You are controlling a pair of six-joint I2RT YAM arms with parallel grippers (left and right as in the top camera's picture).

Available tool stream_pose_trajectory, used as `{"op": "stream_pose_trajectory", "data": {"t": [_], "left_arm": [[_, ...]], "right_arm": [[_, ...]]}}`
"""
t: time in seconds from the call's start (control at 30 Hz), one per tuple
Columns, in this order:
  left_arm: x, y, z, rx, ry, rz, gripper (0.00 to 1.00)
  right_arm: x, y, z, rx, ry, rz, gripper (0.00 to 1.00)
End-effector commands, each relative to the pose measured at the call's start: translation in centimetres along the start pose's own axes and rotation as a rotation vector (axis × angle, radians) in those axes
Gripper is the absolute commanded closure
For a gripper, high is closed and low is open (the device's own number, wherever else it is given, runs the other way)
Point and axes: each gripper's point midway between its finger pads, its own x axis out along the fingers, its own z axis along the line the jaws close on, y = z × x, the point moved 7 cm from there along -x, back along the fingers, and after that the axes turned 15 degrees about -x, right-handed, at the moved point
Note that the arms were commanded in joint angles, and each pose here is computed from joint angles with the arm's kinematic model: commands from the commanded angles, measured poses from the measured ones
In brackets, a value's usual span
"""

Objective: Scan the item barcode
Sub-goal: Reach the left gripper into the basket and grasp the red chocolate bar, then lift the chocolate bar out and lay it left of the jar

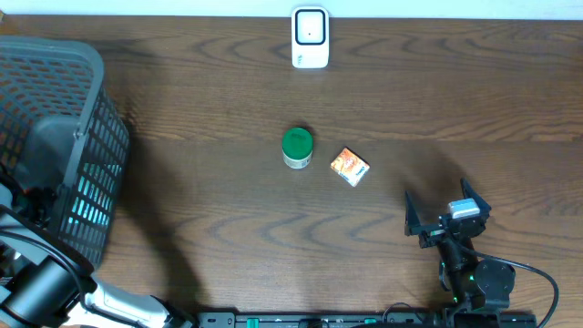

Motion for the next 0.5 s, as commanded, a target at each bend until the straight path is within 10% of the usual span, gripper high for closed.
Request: {"op": "stream_pose_trajectory", "data": {"t": [0.0,0.2,0.47], "left_arm": [[2.9,1.1,0.0,0.008,-0.014,0.093,0.14],[4.6,2.2,-0.5,0.014,0.013,0.159,0.55],[2.4,0.9,-0.4,0.006,0.023,0.097,0.79]], "right_arm": [[0.0,0.0,0.2,-0.003,-0.009,-0.003,0.01],[0.0,0.0,0.2,-0.003,-0.009,-0.003,0.01],[0.0,0.0,0.2,-0.003,-0.009,-0.003,0.01]]}}
